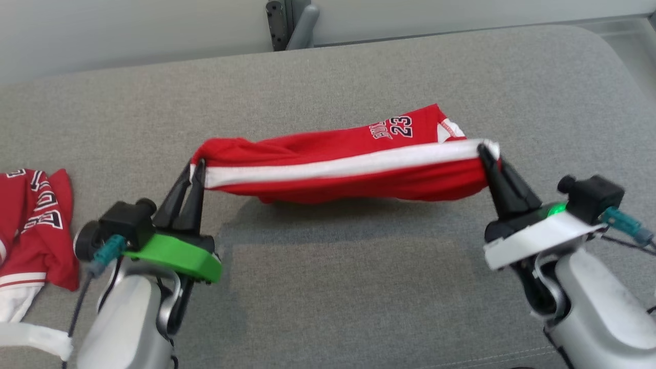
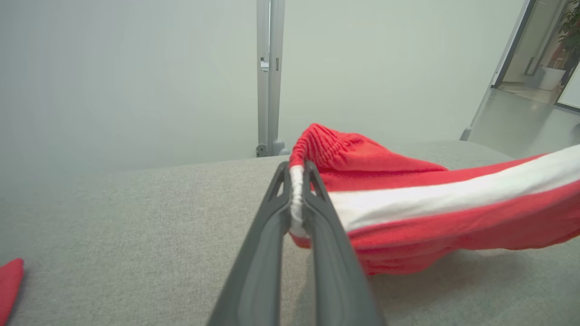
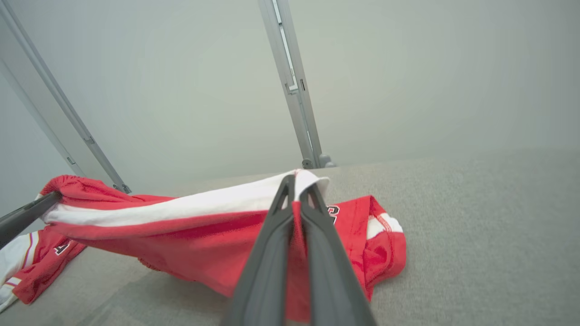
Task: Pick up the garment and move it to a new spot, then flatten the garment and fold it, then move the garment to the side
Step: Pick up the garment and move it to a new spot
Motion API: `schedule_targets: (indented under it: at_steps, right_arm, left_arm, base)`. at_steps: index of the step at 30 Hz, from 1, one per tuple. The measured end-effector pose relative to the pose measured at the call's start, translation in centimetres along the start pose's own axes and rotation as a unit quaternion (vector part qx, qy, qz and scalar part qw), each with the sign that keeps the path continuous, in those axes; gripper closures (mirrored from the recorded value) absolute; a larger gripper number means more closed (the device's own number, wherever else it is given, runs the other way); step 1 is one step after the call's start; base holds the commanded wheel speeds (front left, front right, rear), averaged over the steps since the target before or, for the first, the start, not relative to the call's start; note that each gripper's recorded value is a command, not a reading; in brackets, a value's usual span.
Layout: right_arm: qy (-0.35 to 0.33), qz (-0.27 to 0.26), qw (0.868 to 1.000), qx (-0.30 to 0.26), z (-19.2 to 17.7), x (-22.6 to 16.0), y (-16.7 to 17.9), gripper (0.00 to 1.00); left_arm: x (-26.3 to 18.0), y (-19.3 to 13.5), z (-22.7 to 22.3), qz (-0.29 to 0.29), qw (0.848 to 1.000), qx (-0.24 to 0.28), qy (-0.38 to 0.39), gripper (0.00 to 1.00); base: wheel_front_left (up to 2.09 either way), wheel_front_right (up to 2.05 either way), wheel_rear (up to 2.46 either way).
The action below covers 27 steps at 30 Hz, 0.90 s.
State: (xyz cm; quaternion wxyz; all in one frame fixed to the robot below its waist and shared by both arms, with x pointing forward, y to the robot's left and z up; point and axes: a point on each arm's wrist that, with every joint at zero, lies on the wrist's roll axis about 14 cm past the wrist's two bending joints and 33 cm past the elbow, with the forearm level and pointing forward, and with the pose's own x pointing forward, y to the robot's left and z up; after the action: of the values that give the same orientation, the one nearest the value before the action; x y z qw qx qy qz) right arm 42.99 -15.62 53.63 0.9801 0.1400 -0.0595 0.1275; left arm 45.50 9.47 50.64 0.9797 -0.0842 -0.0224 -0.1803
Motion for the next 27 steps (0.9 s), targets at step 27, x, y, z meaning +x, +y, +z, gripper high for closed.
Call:
schedule_targets:
  at_steps: [27]
  right_arm:
    - [-0.247,0.064,0.939,-0.23,28.1,16.2,1.5,1.0]
  left_arm:
    - [15.0,-0.3,28.8,-0.05,0.975,0.048,-0.213,1.0]
  base:
    - [0.0,0.0,0.0]
